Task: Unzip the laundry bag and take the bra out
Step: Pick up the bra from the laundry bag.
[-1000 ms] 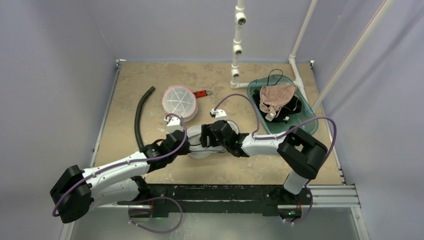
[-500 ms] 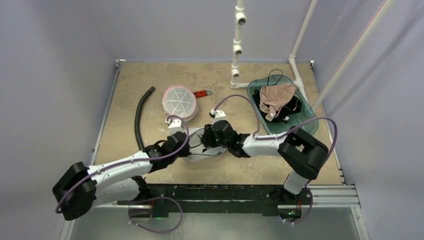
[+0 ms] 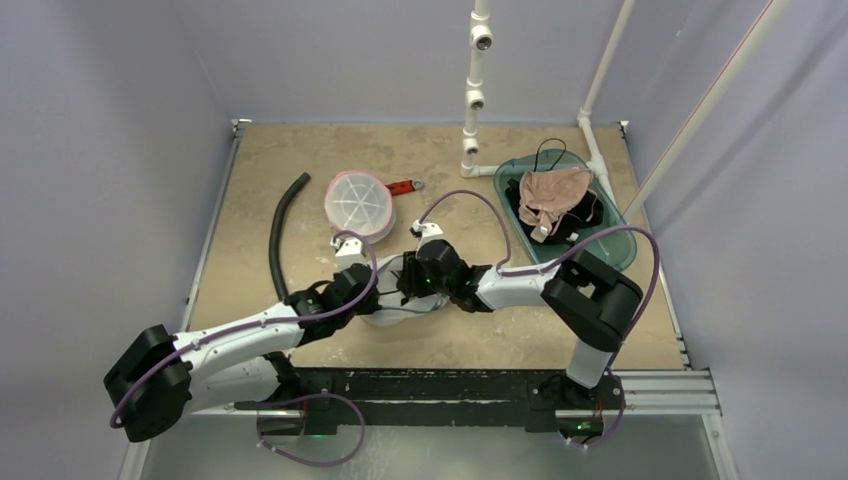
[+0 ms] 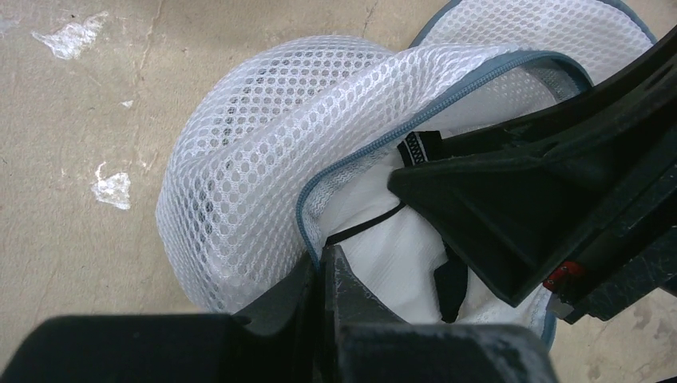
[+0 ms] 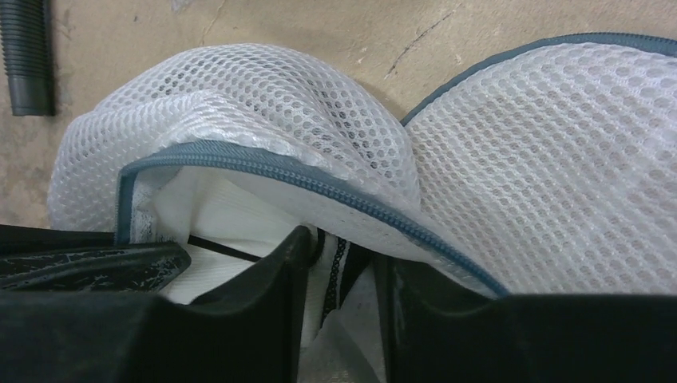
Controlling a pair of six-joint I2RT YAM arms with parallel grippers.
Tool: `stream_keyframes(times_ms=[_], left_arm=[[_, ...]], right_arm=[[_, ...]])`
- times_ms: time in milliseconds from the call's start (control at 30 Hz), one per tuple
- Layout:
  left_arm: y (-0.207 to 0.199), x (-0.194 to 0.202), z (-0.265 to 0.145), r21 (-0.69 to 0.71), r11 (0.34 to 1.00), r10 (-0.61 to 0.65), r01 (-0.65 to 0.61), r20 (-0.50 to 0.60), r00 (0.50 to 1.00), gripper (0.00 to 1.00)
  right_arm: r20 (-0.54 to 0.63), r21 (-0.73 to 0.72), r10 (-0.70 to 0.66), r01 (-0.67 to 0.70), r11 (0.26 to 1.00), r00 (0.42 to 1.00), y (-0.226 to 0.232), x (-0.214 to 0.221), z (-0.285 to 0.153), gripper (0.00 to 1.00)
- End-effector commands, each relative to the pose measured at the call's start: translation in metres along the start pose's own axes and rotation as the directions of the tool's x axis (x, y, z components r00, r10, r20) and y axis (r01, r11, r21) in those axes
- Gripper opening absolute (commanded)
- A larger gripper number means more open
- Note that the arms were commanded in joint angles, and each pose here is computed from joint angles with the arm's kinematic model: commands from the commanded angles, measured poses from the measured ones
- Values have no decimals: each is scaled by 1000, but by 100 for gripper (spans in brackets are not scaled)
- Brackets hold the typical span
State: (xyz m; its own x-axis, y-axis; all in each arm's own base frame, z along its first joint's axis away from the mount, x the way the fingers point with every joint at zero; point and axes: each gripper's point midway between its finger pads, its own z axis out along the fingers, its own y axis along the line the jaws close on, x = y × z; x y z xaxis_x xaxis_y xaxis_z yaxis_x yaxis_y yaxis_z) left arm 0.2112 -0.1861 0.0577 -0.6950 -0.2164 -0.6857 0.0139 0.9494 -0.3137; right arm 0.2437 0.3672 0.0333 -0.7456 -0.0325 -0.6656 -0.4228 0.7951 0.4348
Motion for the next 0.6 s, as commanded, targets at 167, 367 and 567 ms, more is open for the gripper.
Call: stream_keyframes(times_ms=[167,367,567], left_arm=[[3,1,-2,-3,1000,-15,15,8,1000,0],[2,-6,-7,-4,1000,-24,24,23,999,0],[1,-20,-18,5,999,-46,45,64,997,0]], right_arm=[[-18,-46,-32,32,998,999,13,-3,-6,0],[81,-122,-49,59,991,995,33,-33,-39,0],[157,-157,-77,102,982,985,44,-56,-71,0]])
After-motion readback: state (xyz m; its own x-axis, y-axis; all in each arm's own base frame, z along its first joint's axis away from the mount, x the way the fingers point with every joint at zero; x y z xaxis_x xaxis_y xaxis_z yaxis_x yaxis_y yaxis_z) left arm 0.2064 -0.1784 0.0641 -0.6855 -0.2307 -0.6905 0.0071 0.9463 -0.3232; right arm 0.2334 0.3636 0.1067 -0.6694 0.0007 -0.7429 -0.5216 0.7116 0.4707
